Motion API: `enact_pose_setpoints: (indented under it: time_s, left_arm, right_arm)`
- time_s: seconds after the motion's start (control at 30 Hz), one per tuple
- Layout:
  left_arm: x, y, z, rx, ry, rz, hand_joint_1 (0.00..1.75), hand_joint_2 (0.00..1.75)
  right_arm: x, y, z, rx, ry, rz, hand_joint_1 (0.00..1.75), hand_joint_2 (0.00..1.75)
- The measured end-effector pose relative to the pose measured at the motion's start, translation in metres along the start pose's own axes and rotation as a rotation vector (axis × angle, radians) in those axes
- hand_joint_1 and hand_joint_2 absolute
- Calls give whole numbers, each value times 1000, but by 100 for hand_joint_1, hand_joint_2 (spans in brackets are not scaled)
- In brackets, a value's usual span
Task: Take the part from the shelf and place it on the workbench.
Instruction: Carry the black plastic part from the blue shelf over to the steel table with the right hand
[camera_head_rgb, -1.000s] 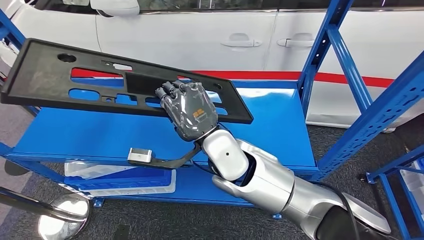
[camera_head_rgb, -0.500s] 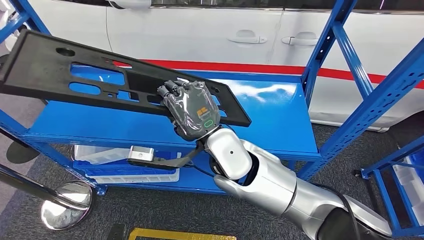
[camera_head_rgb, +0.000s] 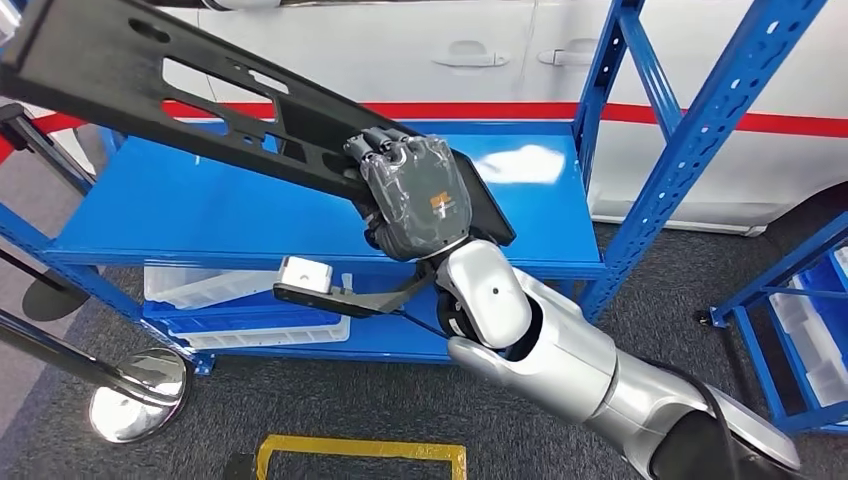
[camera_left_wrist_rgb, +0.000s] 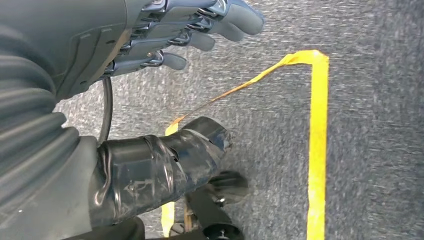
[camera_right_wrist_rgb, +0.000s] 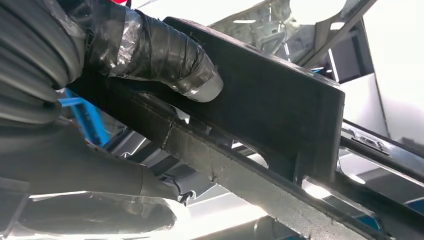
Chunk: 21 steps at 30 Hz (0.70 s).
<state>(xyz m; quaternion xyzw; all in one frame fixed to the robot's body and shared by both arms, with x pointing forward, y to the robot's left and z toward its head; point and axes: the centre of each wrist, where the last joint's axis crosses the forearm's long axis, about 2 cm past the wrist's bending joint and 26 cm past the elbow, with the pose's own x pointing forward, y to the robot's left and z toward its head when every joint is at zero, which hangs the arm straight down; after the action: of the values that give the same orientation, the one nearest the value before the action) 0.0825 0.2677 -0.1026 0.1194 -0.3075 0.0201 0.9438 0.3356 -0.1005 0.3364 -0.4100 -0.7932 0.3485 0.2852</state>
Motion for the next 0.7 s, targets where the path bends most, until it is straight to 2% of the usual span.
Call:
enact_pose_setpoints:
  time_s: [0.33,0.7]
  left_arm:
    - [3,3,-3,15,-6,6,0,175]
    - [2,3,-2,15,-3,5,0,175]
  right_arm:
    - [-13,-18,-1,-44,32,-13,175,175]
    - [-25,-20,3,-50,37,8,175,175]
